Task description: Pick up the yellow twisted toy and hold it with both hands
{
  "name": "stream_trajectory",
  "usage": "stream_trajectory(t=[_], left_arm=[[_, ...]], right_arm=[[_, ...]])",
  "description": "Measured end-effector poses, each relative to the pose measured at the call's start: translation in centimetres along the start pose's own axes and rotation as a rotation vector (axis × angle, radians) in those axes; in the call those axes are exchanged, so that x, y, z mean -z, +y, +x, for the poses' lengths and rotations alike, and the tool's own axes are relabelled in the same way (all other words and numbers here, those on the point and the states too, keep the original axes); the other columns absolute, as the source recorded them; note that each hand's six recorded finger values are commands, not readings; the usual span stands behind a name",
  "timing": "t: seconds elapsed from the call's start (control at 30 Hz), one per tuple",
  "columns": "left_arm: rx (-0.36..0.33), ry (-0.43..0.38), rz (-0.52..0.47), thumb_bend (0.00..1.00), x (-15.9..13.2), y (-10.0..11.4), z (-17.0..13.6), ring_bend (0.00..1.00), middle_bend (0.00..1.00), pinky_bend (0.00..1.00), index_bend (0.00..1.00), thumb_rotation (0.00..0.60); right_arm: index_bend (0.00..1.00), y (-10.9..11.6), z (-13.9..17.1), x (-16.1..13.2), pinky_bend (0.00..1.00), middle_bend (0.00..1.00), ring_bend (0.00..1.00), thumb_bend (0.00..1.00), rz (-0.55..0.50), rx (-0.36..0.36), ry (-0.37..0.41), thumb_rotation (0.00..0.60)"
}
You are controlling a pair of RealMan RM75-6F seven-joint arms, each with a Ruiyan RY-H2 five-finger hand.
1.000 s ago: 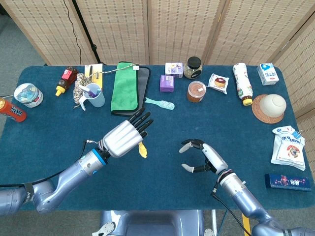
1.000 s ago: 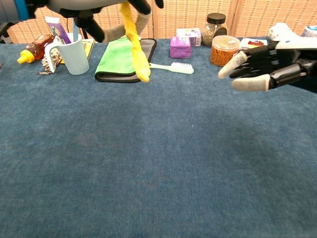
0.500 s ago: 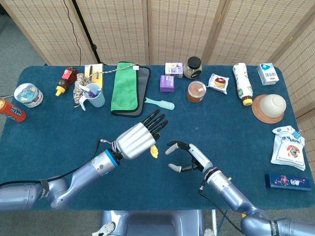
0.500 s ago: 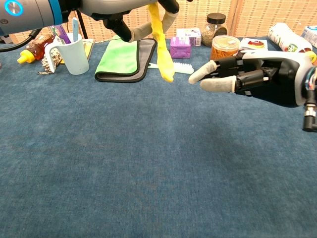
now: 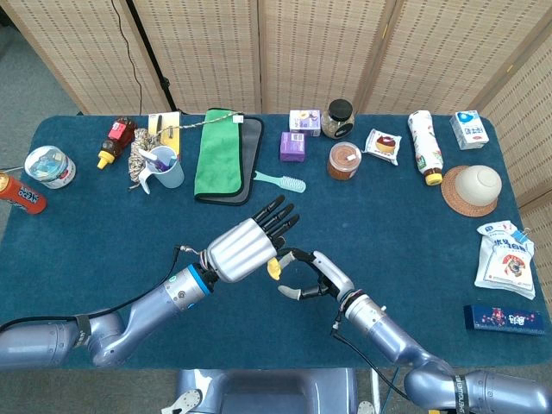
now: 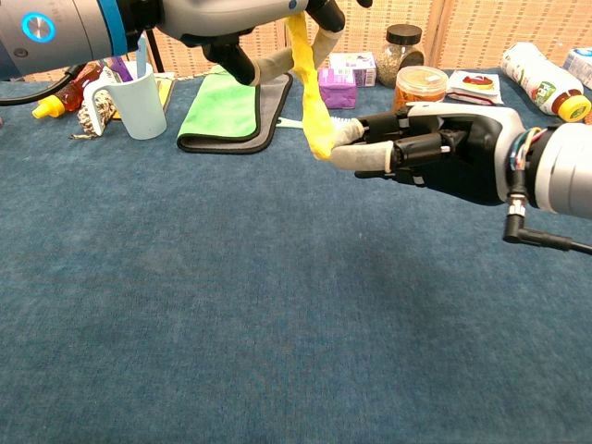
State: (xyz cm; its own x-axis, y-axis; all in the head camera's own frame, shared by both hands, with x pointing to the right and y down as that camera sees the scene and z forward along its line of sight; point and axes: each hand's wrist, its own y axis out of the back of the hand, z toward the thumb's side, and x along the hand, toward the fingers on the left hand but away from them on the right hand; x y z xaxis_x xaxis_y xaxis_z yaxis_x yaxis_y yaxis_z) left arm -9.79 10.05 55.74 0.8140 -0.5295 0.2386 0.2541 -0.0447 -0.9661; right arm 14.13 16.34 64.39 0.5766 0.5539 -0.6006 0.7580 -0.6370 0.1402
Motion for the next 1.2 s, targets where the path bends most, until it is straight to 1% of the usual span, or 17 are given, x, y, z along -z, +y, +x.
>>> stream_trajectory(t=[0.33,0.6,0.87,1.2], left_arm=[[0.002,-0.008,0.002,0.56,-0.38,-0.1,0.15,0.02,0.13,0.0,0.68,0.6],[0.005,-0.01,0.004,0.56,-0.28,-0.11,-0.17,0.02,0.13,0.0,0.68,0.6],[0.01,-0.016,0.014,0.56,-0.27,-0.2,-0.53,0.02,0.13,0.0,0.68,0.6],[0.015,-0.016,0.017,0.56,-0.27,-0.5,-0.64,0.02,0.13,0.0,0.68,0.6]], right_arm=[[0.45,-0.44,-0.89,-0.23,0.0,0.21,0.1,0.29,-0.012,-0.004,0.005,0.6],[0.48,-0.48,-0.93,0.03,0.0,0.23,0.1,0.34,-0.014,-0.011,-0.005,0.6],[0.5,-0.65,-0.94,0.13,0.0,0.25,0.11,0.35,-0.014,-0.023,-0.007,0.6],[0.5,-0.95,-1.09,0.13,0.0,0.25,0.11,0.36,-0.011,-0.033,-0.011,0.6]])
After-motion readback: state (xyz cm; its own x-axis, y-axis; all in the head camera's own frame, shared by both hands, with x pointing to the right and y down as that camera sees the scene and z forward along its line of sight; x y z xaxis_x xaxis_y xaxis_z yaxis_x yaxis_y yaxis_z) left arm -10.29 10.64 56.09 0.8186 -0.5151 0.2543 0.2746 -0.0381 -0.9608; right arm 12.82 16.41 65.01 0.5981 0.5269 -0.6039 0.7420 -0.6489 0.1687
